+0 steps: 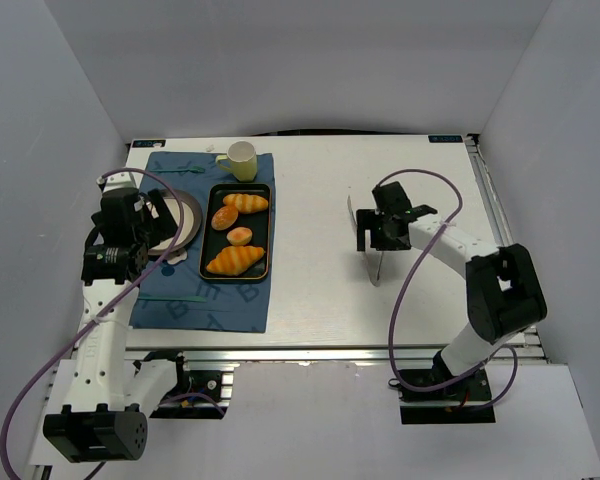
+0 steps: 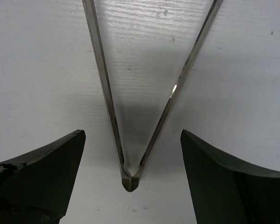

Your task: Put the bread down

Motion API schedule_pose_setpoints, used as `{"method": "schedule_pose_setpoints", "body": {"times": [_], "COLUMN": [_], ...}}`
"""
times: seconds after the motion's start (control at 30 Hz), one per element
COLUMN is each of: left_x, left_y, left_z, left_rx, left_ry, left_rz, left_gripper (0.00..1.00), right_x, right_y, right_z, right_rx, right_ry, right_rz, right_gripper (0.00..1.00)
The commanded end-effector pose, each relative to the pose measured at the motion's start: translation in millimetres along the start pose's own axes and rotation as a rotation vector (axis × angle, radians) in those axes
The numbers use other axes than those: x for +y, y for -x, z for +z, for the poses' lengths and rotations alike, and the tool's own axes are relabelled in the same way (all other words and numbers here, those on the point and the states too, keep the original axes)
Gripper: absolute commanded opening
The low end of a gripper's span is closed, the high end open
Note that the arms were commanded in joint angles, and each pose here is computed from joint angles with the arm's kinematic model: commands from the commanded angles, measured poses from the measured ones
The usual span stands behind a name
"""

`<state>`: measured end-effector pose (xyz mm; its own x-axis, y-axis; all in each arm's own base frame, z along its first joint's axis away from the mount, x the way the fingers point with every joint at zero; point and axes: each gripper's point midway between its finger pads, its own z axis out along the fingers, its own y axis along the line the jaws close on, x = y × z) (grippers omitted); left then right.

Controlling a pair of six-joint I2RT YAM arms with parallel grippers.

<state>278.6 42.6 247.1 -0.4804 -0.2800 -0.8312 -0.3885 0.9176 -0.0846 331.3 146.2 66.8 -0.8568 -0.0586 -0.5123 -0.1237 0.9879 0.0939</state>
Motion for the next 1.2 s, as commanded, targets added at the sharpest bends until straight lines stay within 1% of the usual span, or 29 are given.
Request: {"method": "schedule_pose_setpoints", "body": {"times": [0.0,0.17,0.33,0.47,0.7,0.77,0.8,0.87,0.9,0.97,1.0,1.03,1.1,1.17], "left_x": [-1,1,1,2,6,6,6,6,7,7,7,8,8,8], "left_y": [13,13,12,12,14,12,12,11,10,10,10,10,10,11], "left_z": [-4,-4,-2,-2,-5,-4,-4,-4,-4,-5,-5,-6,-7,-7], "left_rx": [-0.040,-0.042,-0.038,-0.043,-0.062,-0.055,-0.051,-0.046,-0.045,-0.046,-0.050,-0.051,-0.050,-0.048], "left_ry": [0.000,0.012,0.014,0.020,0.032,0.032,0.033,0.035,0.037,0.038,0.039,0.038,0.039,0.038], "left_rz": [-0.015,-0.014,-0.012,-0.016,-0.023,-0.020,-0.019,-0.016,-0.015,-0.016,-0.018,-0.018,-0.018,-0.018], "left_gripper": [0.98,0.98,0.98,0.98,0.98,0.98,0.98,0.98,0.98,0.98,0.98,0.98,0.98,0.98], "right_x": [-1,-5,-4,-7,4,6,6,7,6,7,6,6,3,5], "right_y": [3,-6,-10,-10,-5,-5,-5,-6,-7,-5,-5,-5,-2,12], "right_z": [12,22,37,52,68,71,72,72,72,70,68,67,57,40], "right_rx": [-0.015,0.000,0.022,0.032,0.038,0.045,0.045,0.049,0.049,0.036,0.037,0.036,0.032,-0.005], "right_ry": [-0.042,-0.085,-0.107,-0.162,-0.130,-0.125,-0.124,-0.121,-0.125,-0.117,-0.120,-0.121,-0.134,-0.122], "right_rz": [-0.003,0.028,0.015,0.002,0.002,0.003,0.003,0.004,0.007,0.009,0.007,0.007,-0.002,-0.013], "right_gripper": [0.89,0.89,0.89,0.89,0.88,0.86,0.82,0.80,0.76,0.70,0.63,0.61,0.59,0.58]}}
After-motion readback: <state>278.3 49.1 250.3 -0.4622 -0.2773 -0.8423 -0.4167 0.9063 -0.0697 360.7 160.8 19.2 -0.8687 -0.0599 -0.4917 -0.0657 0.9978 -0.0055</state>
